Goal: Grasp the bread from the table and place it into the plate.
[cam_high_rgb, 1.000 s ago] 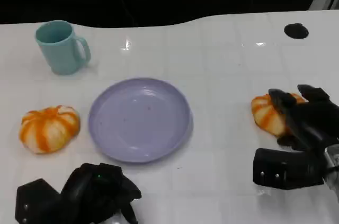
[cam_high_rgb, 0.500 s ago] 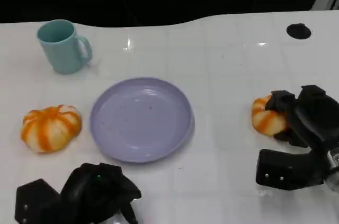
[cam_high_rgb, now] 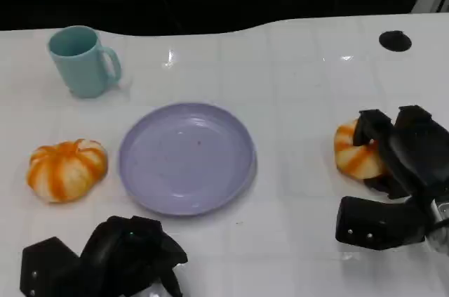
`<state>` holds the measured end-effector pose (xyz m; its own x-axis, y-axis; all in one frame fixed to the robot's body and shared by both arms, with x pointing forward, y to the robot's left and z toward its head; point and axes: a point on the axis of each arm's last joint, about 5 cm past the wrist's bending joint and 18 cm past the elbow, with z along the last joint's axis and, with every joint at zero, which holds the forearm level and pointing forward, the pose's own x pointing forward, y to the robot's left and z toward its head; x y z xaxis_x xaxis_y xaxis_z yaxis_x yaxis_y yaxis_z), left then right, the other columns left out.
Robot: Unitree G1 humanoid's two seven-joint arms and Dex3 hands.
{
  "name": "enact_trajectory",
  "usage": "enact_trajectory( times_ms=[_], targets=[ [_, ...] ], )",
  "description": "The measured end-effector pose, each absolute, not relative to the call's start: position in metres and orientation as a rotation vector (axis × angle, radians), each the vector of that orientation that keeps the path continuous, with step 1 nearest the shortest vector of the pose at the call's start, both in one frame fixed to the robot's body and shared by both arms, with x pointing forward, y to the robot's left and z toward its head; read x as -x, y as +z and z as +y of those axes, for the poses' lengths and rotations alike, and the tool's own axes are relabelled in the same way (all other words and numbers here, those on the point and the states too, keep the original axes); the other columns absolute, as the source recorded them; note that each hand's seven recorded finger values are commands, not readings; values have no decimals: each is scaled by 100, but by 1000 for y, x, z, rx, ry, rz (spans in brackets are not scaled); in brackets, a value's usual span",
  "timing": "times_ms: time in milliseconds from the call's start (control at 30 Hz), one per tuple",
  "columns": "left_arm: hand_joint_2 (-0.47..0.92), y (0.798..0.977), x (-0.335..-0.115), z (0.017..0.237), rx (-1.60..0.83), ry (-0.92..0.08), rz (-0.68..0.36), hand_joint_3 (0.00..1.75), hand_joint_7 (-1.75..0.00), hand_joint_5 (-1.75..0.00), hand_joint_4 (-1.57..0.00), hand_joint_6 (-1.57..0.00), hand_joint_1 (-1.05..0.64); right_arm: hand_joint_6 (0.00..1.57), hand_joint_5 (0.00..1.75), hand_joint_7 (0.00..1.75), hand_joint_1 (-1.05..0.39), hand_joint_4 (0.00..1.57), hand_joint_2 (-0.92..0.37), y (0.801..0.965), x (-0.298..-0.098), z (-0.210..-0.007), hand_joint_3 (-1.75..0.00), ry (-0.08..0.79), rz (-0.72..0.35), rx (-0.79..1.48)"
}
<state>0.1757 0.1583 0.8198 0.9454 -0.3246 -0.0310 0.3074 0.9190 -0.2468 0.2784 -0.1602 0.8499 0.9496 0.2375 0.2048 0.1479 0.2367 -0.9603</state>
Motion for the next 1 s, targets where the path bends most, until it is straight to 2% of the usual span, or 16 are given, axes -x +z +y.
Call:
enact_trajectory(
  times_ms=[200, 367, 433, 467, 500, 567, 600, 633, 667, 700, 767, 800, 900, 933, 1000],
  targets=[
    [79, 820, -176, 157, 245, -326, 70, 0, -49, -95, -149, -157, -105, 72, 175, 175, -19, 95, -42, 866, -285, -145, -114, 56, -473, 1241],
    [79, 820, -176, 157, 245, -327, 70, 0, -49, -95, -149, -157, -105, 74, 175, 170, -23, 95, -44, 882, -288, -128, -117, 88, -600, 1160],
    [79, 820, -176, 157, 245, -327, 69, 0, -49, -94, -149, -157, -105, 73, 175, 170, -24, 93, -45, 891, -288, -119, -116, 131, -614, 1128],
    [79, 820, -176, 157, 246, -327, 69, 0, -49, -94, -149, -157, -105, 80, 175, 143, -23, 94, -47, 895, -288, -115, -105, 157, -619, 1116],
    [79, 820, -177, 156, 246, -329, 69, 0, -49, -94, -149, -157, -105, 85, 175, 129, -23, 95, -49, 900, -288, -110, -98, 184, -623, 1101],
    [79, 820, -177, 156, 245, -330, 69, 0, -49, -94, -149, -157, -105, 88, 175, 128, -21, 99, -47, 908, -288, -101, -97, 220, -638, 1060],
    [79, 820, -177, 156, 245, -330, 68, 0, -49, -94, -149, -157, -105, 87, 175, 131, -21, 99, -46, 912, -287, -95, -98, 235, -643, 1035],
    [79, 820, -177, 156, 245, -330, 68, 0, -49, -94, -149, -157, -105, 83, 175, 145, -19, 99, -43, 915, -287, -90, -104, 253, -646, 1013],
    [79, 820, -177, 156, 245, -330, 68, 0, -49, -94, -149, -157, -105, 81, 175, 146, -18, 98, -41, 916, -286, -84, -105, 272, -646, 992],
    [79, 820, -177, 156, 245, -331, 68, 0, -49, -94, -150, -157, -105, 82, 175, 135, -17, 97, -40, 917, -285, -80, -101, 290, -645, 978],
    [79, 820, -177, 156, 244, -331, 68, 0, -48, -94, -150, -157, -105, 84, 175, 130, -16, 97, -40, 919, -283, -72, -96, 329, -653, 962],
    [79, 820, -177, 156, 244, -331, 69, 0, -48, -94, -150, -157, -105, 89, 175, 115, -17, 97, -43, 920, -283, -67, -88, 350, -664, 952],
    [79, 820, -176, 156, 245, -331, 70, 0, -48, -94, -150, -157, -105, 84, 175, 138, -19, 98, -44, 923, -284, -54, -91, 399, -678, 932],
    [79, 820, -176, 156, 245, -332, 70, 0, -48, -94, -150, -157, -105, 76, 175, 159, -17, 96, -42, 924, -285, -50, -97, 409, -681, 927],
    [79, 820, -176, 156, 245, -331, 71, 0, -48, -93, -150, -157, -105, 73, 175, 171, -17, 96, -40, 926, -285, -41, -101, 442, -679, 927]
  ],
)
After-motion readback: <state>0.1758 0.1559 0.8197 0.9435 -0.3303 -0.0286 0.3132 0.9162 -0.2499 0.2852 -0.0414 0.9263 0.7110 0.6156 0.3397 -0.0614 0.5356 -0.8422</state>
